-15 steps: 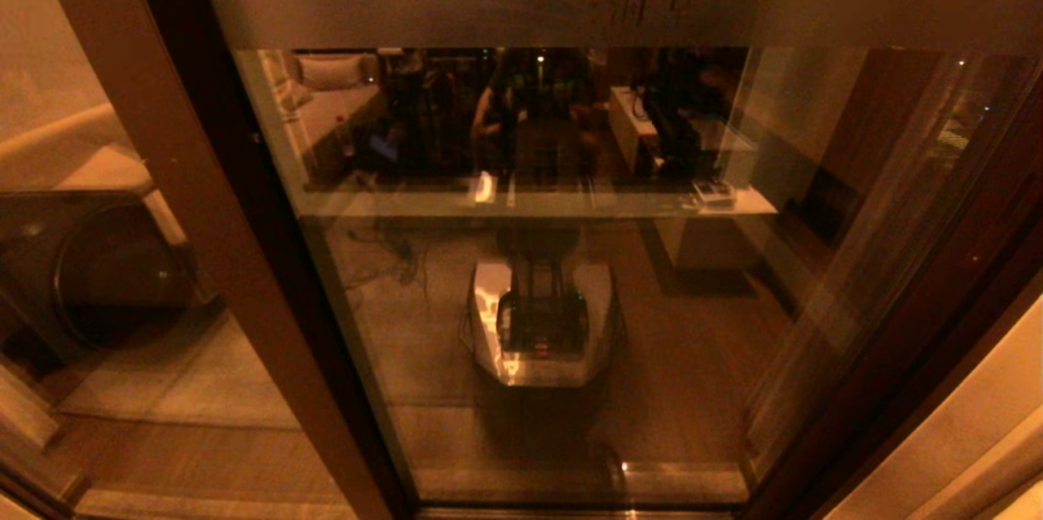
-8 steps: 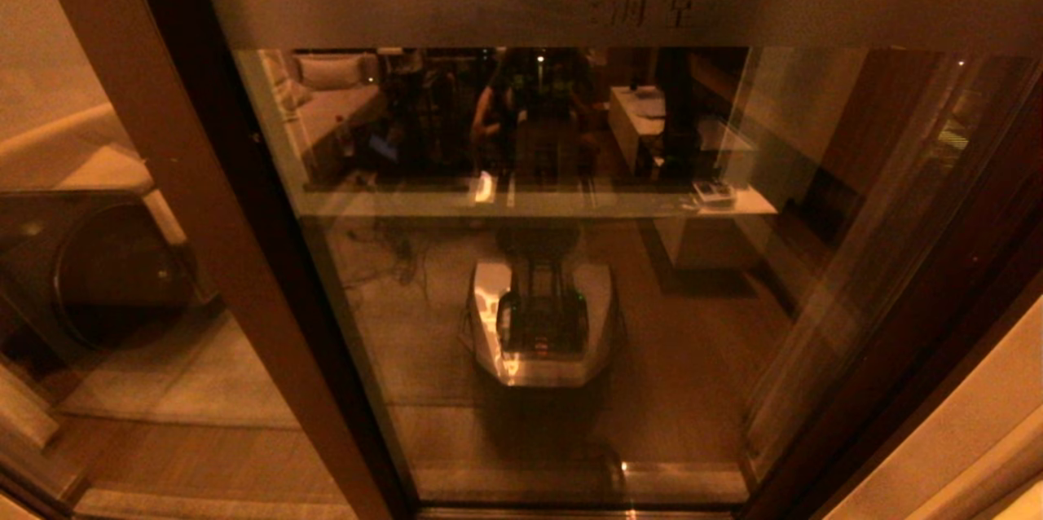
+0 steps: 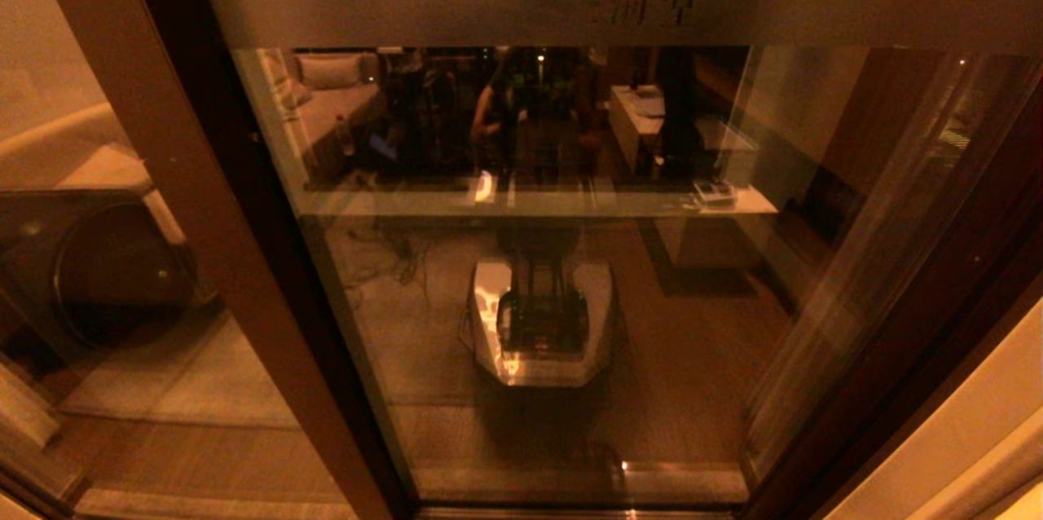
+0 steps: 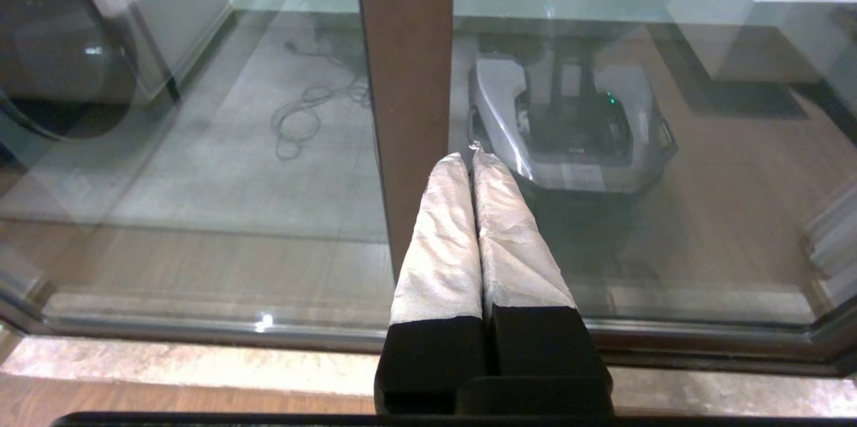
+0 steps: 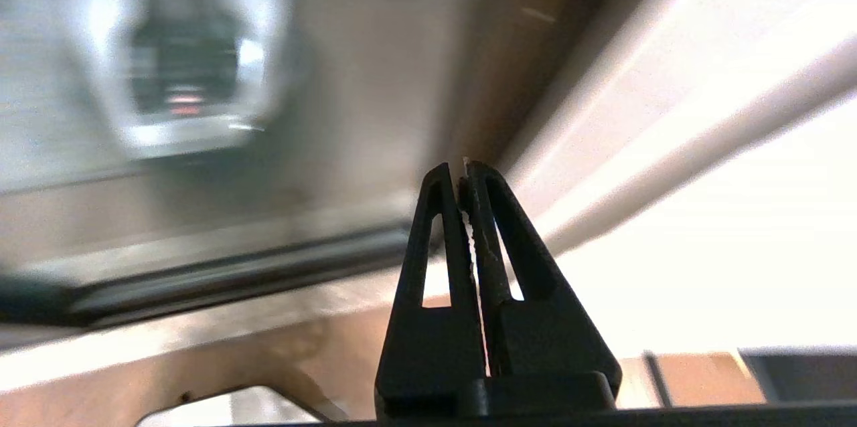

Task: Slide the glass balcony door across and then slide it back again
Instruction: Open the slid door

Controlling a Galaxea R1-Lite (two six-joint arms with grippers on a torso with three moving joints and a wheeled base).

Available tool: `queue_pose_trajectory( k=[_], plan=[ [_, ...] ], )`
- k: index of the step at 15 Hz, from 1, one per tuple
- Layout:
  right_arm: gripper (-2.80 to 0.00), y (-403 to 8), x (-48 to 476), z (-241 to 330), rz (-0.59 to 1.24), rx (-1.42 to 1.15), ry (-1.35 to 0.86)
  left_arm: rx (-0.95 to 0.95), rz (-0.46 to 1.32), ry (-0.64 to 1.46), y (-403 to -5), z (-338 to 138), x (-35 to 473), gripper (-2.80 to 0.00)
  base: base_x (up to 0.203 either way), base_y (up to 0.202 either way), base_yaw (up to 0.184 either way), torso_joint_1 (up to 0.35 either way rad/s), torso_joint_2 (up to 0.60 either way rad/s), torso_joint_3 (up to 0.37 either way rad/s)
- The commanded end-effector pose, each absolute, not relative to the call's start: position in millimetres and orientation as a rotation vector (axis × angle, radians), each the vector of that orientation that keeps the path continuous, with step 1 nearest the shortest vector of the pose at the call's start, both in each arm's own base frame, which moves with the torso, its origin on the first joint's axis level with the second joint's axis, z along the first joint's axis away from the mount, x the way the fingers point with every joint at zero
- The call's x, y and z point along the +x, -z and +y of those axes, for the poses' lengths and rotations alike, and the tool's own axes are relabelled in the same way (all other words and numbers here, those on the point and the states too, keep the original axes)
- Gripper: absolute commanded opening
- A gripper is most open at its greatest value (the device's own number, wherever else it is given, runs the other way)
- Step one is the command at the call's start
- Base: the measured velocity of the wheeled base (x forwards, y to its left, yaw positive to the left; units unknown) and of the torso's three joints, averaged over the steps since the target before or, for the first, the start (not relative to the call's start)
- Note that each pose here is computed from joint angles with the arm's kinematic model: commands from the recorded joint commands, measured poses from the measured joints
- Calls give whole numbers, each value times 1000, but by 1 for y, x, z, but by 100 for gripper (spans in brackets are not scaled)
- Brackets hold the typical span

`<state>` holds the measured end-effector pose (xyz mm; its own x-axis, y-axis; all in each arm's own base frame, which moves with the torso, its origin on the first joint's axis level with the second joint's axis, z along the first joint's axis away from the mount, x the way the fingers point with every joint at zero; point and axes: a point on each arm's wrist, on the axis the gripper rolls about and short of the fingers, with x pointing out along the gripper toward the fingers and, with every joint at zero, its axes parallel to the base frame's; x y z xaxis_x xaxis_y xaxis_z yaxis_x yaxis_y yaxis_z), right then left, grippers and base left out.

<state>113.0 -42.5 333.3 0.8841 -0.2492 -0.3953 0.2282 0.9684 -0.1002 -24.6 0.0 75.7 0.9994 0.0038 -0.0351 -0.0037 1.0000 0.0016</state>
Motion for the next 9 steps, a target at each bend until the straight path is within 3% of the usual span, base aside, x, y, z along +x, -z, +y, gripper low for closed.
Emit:
queue_pose_trajectory(
  k=[1,3,9],
  plan=[
    [-280,-327,136,-82,502,-9,390,2,35,-5,-76,0,-25,-280,0,0,0,0,0,0],
    [-280,-333,134,-109,492,5,497,2,34,-5,-76,0,-25,-280,0,0,0,0,0,0],
    [-280,-327,136,-159,378,132,142,2,35,-5,-75,0,-25,-280,0,0,0,0,0,0]
  ],
)
